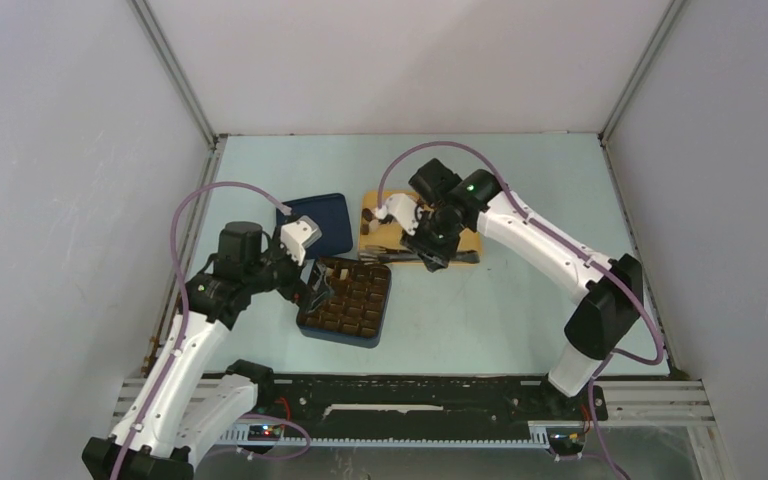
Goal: Pack the chocolate
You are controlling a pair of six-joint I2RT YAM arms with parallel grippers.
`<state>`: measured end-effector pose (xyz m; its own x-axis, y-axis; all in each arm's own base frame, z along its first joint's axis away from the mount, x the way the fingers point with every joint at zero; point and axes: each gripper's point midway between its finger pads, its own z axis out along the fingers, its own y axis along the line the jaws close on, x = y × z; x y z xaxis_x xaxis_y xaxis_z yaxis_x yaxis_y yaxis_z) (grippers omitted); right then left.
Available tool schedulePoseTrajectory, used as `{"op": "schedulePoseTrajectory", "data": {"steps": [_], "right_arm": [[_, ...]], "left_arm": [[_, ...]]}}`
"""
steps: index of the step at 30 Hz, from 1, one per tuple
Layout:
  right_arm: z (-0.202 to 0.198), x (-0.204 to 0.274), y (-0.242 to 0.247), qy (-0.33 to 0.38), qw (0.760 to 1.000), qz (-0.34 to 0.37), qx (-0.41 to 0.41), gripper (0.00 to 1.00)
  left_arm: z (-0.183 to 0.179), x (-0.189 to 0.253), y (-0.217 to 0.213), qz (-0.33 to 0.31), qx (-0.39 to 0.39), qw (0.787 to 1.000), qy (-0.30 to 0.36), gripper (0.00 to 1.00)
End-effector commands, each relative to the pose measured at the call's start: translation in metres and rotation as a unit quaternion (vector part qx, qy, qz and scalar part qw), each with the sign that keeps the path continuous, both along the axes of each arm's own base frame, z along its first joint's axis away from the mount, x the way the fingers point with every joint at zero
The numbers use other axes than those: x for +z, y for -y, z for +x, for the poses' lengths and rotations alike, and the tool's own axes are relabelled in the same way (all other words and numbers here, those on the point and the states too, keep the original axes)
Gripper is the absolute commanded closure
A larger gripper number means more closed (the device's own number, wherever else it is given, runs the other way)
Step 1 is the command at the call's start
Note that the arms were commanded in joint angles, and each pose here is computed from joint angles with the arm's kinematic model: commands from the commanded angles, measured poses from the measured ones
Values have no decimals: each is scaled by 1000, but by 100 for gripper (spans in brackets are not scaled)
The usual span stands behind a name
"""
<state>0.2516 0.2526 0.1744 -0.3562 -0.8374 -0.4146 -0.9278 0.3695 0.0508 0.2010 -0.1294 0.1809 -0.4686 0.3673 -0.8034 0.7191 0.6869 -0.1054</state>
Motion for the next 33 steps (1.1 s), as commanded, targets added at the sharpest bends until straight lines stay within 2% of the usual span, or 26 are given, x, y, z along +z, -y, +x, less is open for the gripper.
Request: {"op": "schedulePoseTrajectory", "data": {"steps": [1,17,33], "right_arm": [[-14,7,-8,12,999,-5,35,78],[-6,-15,-27,20,998,-45,47,76],[2,-19,-36,26,998,-48,43,64]], "left_arm": [[4,3,-1,-11,4,1000,14,0],[4,3,-1,-12,4,1000,15,0],[3,4,-1,-12,-1,1000,19,0]]}}
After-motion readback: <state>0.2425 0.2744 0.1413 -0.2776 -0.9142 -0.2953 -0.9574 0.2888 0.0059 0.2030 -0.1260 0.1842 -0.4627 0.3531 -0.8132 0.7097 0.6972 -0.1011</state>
